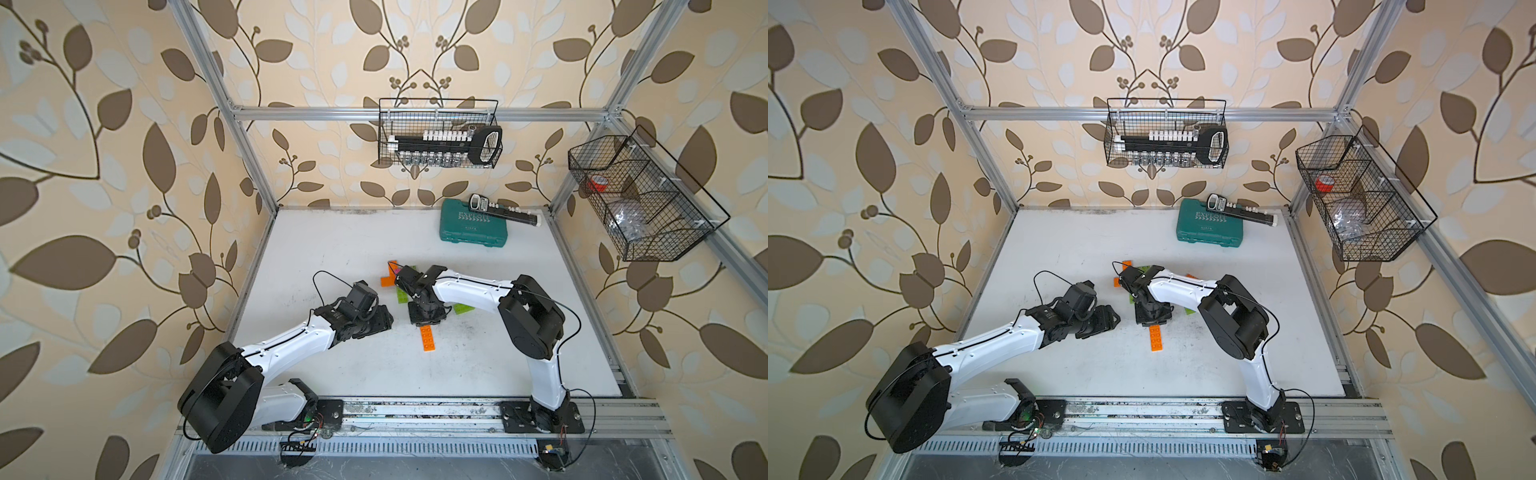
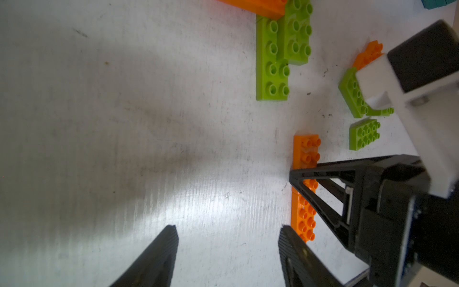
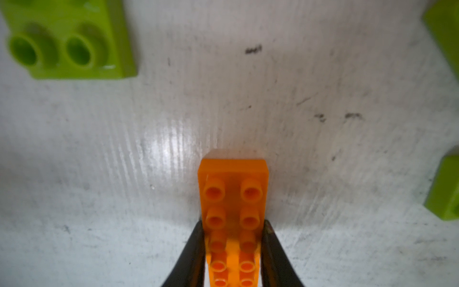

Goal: Assemble a small pinwheel with lego
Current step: Assemble the lego brick at the center of the board, then adjust the lego brick at the center of the board.

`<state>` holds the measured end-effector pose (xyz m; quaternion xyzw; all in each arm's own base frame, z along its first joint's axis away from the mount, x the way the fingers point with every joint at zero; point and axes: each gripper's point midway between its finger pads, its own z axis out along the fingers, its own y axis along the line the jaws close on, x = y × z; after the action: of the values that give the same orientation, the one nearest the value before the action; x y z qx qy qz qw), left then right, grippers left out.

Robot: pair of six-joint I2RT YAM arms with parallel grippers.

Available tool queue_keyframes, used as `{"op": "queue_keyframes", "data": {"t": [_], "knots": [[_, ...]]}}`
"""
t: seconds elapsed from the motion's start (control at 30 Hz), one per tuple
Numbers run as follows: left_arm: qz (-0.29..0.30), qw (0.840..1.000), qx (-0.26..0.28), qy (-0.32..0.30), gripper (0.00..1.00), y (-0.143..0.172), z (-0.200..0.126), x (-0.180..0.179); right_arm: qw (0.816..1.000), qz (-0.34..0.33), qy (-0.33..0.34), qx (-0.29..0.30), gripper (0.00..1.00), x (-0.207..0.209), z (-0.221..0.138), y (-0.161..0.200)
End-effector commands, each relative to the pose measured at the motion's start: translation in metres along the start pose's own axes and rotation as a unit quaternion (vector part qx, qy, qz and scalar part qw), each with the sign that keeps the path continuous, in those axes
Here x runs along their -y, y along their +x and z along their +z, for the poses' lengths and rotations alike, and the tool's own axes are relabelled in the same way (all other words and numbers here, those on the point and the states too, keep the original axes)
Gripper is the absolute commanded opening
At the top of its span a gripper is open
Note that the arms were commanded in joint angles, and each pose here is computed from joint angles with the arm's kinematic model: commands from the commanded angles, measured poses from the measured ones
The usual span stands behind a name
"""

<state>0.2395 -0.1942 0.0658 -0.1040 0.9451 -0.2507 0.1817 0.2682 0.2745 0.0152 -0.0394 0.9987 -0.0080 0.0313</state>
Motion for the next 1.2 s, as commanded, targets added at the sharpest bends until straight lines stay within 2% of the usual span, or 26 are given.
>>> {"op": "queue_keyframes", "data": {"t": [0.0,0.13,0.33,0.43,0.57,0.73,1.0,1.17], "knots": [[0.005,1.000,-0.004,0.006,0.67,0.003,-0.003,0.000,0.999,-0.006,0.026,-0.037,0.34,0.013,0.016,0.023],[0.007,1.000,-0.004,0.004,0.68,0.003,-0.004,0.000,0.999,-0.005,0.028,-0.042,0.45,0.015,0.020,0.026],[0.009,1.000,-0.002,-0.001,0.67,0.001,-0.006,-0.002,0.999,-0.004,0.022,-0.041,0.50,0.012,0.018,0.024],[0.013,1.000,0.008,-0.011,0.68,-0.003,-0.013,-0.005,1.000,-0.011,0.001,-0.020,0.53,0.004,0.001,0.011],[0.030,0.999,0.025,-0.019,0.72,-0.014,-0.025,-0.002,0.999,-0.020,-0.027,0.034,0.57,0.004,-0.039,-0.015],[0.071,0.997,0.023,-0.019,0.73,-0.028,-0.023,0.016,0.997,-0.028,-0.035,0.065,0.57,0.034,-0.062,-0.034],[0.160,0.987,0.008,-0.013,0.73,-0.033,-0.001,0.073,0.997,0.028,-0.043,0.059,0.54,0.098,-0.061,-0.072],[0.175,0.984,-0.008,-0.007,0.73,-0.027,0.021,0.097,0.997,0.041,-0.043,0.048,0.47,0.116,-0.054,-0.096]]}}
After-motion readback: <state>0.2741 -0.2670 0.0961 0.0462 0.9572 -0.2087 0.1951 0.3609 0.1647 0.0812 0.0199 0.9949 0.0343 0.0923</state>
